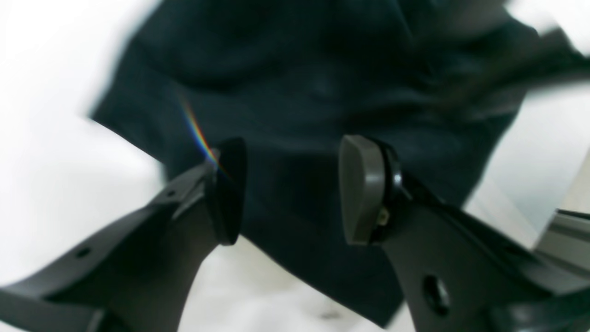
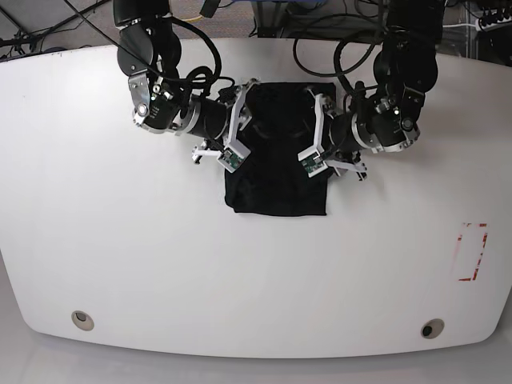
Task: Fold the T-shirt properly
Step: 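Release with the right gripper and grasp the bundle with the left gripper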
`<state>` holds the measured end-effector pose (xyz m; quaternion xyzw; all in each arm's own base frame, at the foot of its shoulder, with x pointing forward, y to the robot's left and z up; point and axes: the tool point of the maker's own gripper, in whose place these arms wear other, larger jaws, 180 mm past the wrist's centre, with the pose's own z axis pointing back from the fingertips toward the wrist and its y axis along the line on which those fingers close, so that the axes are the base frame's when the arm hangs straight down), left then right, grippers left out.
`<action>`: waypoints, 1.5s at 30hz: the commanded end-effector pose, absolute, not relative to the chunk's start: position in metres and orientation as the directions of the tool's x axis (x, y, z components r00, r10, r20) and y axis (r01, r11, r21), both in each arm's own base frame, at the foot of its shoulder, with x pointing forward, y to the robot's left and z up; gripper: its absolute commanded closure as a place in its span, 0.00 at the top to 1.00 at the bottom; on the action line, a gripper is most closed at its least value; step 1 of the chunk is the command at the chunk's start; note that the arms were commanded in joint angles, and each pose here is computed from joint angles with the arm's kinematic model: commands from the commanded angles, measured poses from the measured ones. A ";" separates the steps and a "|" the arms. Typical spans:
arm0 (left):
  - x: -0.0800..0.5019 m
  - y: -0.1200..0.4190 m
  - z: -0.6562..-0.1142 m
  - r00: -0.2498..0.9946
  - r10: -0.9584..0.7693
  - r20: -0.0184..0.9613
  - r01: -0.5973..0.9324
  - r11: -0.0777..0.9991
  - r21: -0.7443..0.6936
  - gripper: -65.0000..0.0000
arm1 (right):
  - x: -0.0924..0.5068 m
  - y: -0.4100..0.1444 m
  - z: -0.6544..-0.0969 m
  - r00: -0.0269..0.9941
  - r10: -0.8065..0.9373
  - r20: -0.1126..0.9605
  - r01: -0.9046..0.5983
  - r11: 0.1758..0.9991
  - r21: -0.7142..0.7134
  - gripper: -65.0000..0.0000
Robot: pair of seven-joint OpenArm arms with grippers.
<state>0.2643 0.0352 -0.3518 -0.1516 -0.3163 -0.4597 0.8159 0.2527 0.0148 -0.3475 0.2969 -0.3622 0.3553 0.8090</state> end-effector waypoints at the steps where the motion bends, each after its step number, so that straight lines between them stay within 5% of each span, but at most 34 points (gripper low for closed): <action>1: 0.261 0.032 -0.348 0.371 -0.637 0.676 0.846 0.532 0.037 0.46 | 0.265 0.014 -0.352 0.491 0.352 0.797 -0.783 0.578 0.227 0.24; 20: 0.218 0.048 -0.402 0.472 -0.687 0.552 0.852 0.515 -0.088 0.46 | 0.337 -0.069 -0.362 0.477 0.464 0.747 -0.749 0.659 0.069 0.24; 33: 0.234 0.030 -0.361 0.370 -0.669 0.645 0.871 0.491 0.009 0.46 | 0.349 -0.116 -0.321 0.492 0.408 0.769 -0.632 0.775 -0.006 0.24; 37: 0.254 0.017 -0.347 0.409 -0.597 0.690 0.821 0.571 0.008 0.47 | 0.339 -0.129 -0.318 0.506 0.411 0.758 -0.607 0.794 -0.026 0.24; 45: 0.286 -0.034 -0.312 0.431 -0.415 0.801 0.711 0.703 -0.019 0.71 | 0.318 -0.130 -0.330 0.536 0.413 0.737 -0.603 0.798 -0.009 0.24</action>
